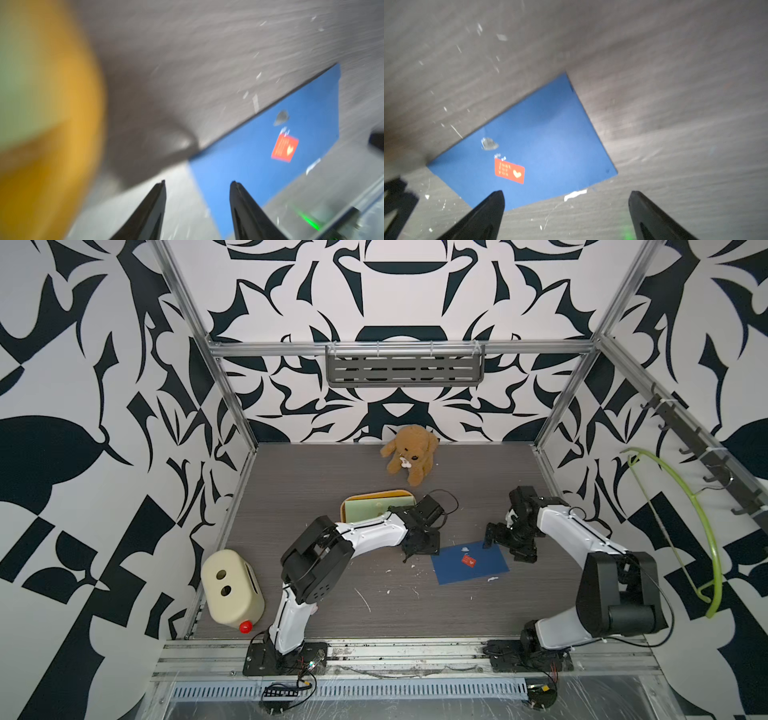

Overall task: Put the sealed envelopes into the storage box
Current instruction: Pick up the envelope from the center of the board.

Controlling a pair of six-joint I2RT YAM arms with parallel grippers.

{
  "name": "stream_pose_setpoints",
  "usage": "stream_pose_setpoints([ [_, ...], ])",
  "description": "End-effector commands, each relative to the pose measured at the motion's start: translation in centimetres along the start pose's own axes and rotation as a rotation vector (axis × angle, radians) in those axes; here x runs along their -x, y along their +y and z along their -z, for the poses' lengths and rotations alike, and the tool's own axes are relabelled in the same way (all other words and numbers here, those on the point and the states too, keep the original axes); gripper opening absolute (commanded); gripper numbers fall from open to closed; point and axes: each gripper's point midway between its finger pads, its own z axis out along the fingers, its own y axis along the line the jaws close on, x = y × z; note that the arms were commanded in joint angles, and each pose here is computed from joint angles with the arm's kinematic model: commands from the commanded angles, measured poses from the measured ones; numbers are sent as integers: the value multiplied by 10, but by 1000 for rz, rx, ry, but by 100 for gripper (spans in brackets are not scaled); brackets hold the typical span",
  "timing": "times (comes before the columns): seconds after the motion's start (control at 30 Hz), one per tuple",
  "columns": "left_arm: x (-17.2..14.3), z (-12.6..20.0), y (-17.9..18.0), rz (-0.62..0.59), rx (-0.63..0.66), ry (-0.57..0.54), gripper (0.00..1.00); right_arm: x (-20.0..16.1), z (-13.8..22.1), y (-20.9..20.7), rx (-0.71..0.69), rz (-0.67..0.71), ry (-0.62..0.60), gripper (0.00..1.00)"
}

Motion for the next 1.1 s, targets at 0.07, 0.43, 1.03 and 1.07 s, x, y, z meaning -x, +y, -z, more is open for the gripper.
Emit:
stream_pose_setpoints([
  [0.07, -20, 6, 1, 185, -69, 8, 56, 15, -15, -1, -27, 91, 16, 99],
  [0.43, -48, -10, -20, 204, -123, 76, 56, -5, -50, 18, 67, 146, 134, 99],
  [1.03, -61, -30, 4, 202, -81, 113, 56, -41, -36, 78, 127, 363, 149, 99],
  [1.07, -62, -29, 4, 199, -82, 114, 56, -42, -37, 80, 125, 372, 151, 99],
])
